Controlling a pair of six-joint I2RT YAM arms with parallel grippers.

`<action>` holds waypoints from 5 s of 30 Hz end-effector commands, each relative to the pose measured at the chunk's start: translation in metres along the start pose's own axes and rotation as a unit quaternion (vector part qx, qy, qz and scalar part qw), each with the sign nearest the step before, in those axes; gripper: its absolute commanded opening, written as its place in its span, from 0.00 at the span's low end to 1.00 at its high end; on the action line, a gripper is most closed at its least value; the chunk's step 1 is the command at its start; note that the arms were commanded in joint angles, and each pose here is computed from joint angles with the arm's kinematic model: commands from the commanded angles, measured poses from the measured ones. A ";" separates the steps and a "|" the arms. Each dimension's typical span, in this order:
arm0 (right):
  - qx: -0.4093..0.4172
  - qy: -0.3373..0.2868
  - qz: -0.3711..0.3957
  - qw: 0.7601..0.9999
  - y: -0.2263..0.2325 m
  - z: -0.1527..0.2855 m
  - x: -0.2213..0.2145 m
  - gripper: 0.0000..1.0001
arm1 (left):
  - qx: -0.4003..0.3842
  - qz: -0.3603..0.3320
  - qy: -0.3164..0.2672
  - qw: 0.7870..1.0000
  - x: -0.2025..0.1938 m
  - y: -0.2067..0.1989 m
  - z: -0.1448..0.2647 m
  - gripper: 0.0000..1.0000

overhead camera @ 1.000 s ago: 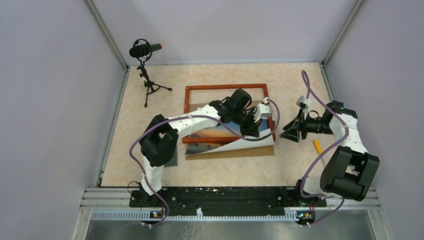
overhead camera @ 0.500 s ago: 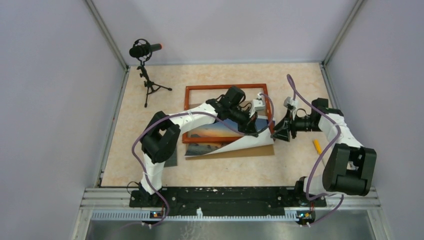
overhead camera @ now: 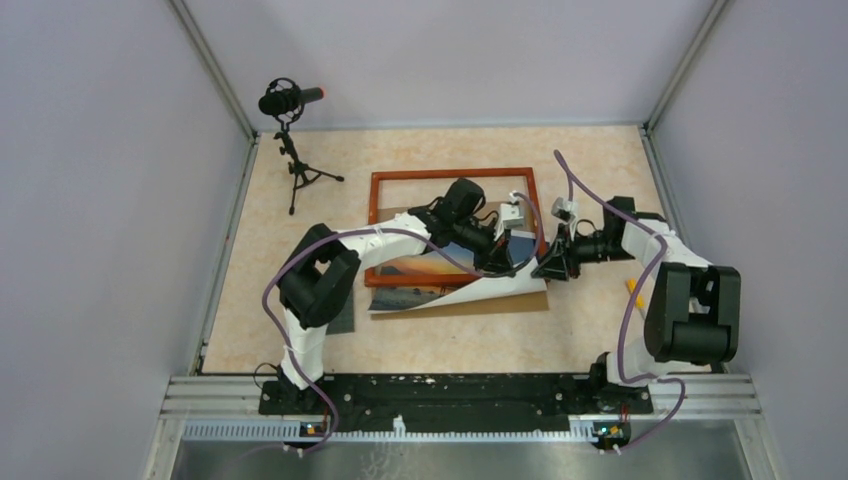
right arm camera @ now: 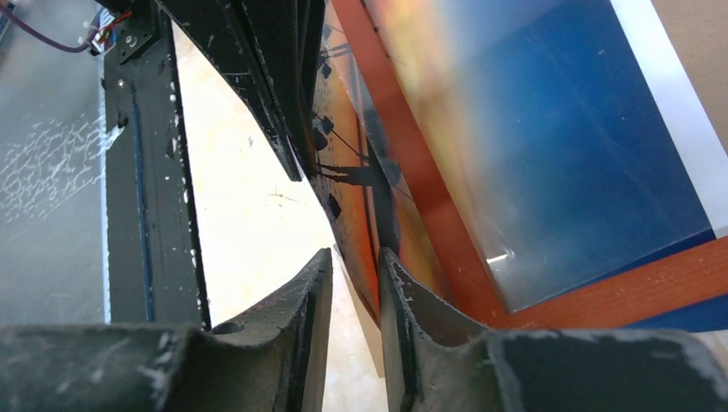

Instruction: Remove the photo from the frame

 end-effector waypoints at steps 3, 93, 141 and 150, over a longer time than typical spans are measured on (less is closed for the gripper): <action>0.003 -0.015 0.005 1.000 -0.013 -0.005 0.014 0.11 | -0.006 -0.035 -0.039 0.999 0.024 -0.008 0.012 0.08; -0.294 -0.174 -0.048 0.939 -0.012 0.123 0.196 0.85 | 0.536 -0.354 -0.079 0.762 0.201 -0.038 0.258 0.00; -0.296 -0.153 -0.045 0.942 0.003 0.118 0.177 0.88 | 0.271 -0.314 0.220 0.883 -0.093 0.030 0.042 0.00; -0.297 -0.151 -0.041 0.942 0.002 0.118 0.177 0.88 | 0.243 -0.272 0.248 0.898 -0.117 0.005 0.045 0.00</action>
Point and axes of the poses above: each gripper's point midway between its finger pads, its own z axis back along the fingers, its own y axis along the line the jaws close on, x = y × z, the point moved 7 cm from there along z, back along the fingers, and after that the axes turned 15 degrees about z, right-handed, at the moved point
